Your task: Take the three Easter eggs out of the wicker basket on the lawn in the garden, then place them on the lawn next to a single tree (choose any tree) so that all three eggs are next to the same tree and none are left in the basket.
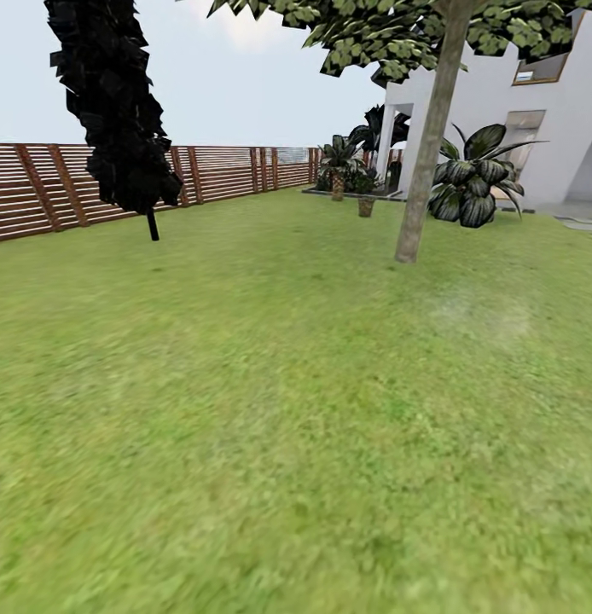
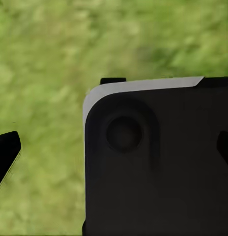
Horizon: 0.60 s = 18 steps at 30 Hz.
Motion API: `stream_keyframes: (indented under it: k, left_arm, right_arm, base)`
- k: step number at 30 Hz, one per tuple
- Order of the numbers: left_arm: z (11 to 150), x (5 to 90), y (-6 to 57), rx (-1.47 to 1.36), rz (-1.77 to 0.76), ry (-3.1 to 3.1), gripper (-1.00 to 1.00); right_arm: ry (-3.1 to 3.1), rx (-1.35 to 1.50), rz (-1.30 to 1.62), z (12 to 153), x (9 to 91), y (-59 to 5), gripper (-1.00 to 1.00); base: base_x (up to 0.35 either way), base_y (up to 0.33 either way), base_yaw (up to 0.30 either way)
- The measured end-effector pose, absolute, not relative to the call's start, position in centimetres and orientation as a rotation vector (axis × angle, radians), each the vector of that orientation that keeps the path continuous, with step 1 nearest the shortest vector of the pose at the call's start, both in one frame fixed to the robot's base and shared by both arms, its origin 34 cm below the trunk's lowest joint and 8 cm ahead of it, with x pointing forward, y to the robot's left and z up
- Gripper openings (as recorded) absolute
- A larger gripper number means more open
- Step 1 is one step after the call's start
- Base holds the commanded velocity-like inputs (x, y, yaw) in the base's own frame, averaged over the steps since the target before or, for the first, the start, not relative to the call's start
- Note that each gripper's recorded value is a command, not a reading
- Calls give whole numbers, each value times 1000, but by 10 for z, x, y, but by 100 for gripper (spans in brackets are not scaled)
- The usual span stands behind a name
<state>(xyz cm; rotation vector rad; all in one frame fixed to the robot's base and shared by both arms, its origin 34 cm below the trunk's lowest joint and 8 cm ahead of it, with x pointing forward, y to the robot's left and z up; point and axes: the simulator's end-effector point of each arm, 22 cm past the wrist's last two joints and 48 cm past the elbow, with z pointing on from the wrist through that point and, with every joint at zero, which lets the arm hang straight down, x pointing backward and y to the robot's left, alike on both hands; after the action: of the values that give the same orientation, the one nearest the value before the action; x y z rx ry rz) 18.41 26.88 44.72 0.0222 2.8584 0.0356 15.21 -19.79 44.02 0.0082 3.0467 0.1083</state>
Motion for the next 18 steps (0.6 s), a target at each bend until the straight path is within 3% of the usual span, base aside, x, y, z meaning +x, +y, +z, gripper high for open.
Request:
stream_keyframes:
  k: [18]
  left_arm:
    - [447,184,269,21,36,2858,100]
  right_arm:
    - [3044,16,107,440,153,-197,100]
  base:
    - [329,0,0]
